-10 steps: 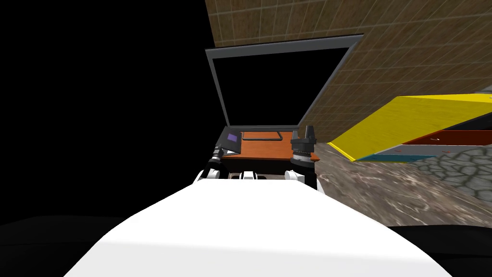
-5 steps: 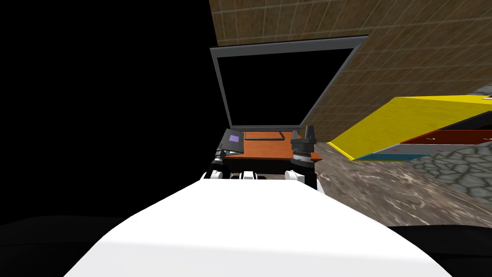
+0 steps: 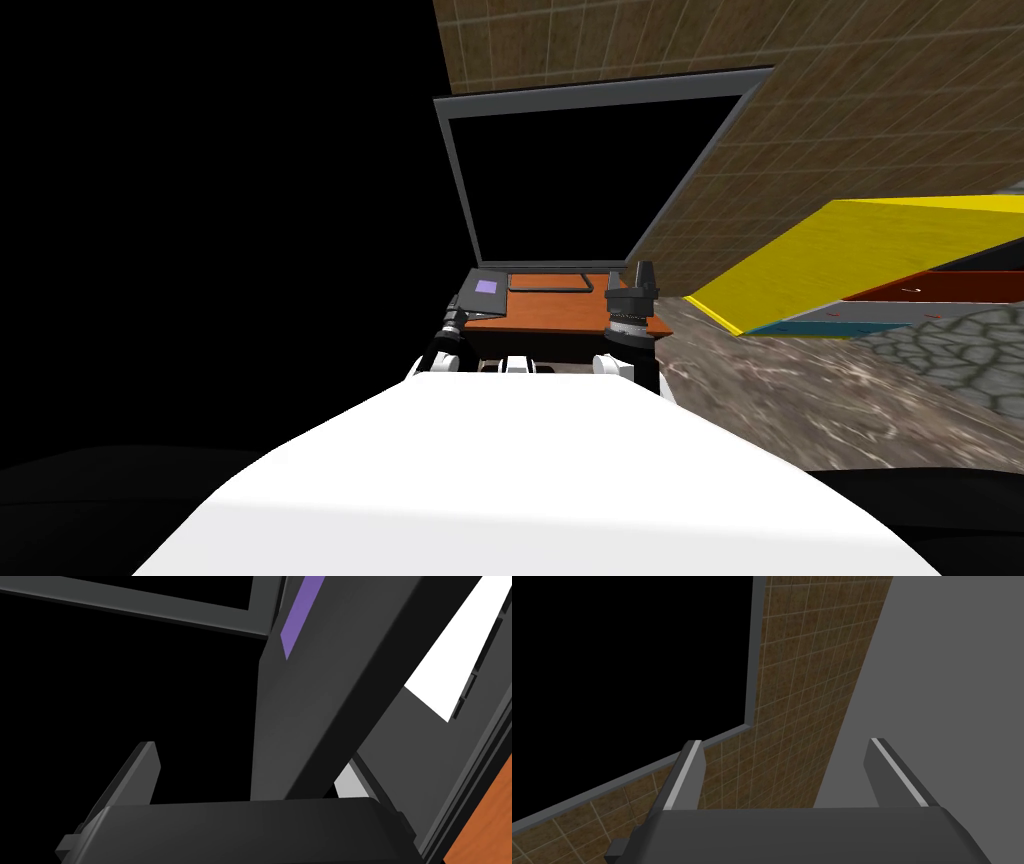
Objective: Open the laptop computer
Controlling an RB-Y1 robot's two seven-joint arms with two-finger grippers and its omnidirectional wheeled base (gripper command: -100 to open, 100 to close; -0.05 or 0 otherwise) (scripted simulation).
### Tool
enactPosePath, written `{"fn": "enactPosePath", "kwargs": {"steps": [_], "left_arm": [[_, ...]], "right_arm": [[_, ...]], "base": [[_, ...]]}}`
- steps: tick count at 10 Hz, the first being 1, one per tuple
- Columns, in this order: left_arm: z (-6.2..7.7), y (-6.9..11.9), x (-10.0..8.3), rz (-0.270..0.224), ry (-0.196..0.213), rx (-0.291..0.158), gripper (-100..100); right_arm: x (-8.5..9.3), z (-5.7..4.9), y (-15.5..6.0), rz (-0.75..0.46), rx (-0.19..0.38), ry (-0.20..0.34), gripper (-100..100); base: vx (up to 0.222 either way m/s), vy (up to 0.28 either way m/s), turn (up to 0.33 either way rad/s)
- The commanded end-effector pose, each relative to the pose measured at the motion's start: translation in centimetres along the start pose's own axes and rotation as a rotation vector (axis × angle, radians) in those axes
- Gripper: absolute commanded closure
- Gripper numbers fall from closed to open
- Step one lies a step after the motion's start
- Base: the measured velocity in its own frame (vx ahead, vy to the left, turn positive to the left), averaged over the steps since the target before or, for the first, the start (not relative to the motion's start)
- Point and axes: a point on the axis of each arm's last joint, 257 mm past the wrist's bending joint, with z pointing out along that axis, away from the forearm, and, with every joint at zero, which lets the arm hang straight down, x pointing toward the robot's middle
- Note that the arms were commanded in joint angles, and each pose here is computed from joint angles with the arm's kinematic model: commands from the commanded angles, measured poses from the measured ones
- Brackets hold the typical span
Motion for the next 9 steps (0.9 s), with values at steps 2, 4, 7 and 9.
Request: {"fn": "enactPosePath", "kwargs": {"steps": [2,4,7,9], "left_arm": [[-0.4,-2.2,0.2,0.000,0.009,0.003,-100],[-0.4,-1.5,0.0,0.000,0.005,-0.005,0],[-0.5,-1.1,-0.1,0.000,0.003,-0.015,0],[-0.5,-1.1,-0.1,0.000,0.003,-0.015,0]], "right_arm": [[0.0,0.0,0.0,0.000,0.000,0.000,0],[0.0,0.0,0.0,0.000,0.000,0.000,0],[0.0,0.0,0.0,0.000,0.000,0.000,0],[0.0,0.0,0.0,0.000,0.000,0.000,0]], "base": [[0.009,-0.011,0.016],[0.000,0.000,0.000],[0.000,0.000,0.000],[0.000,0.000,0.000]]}}
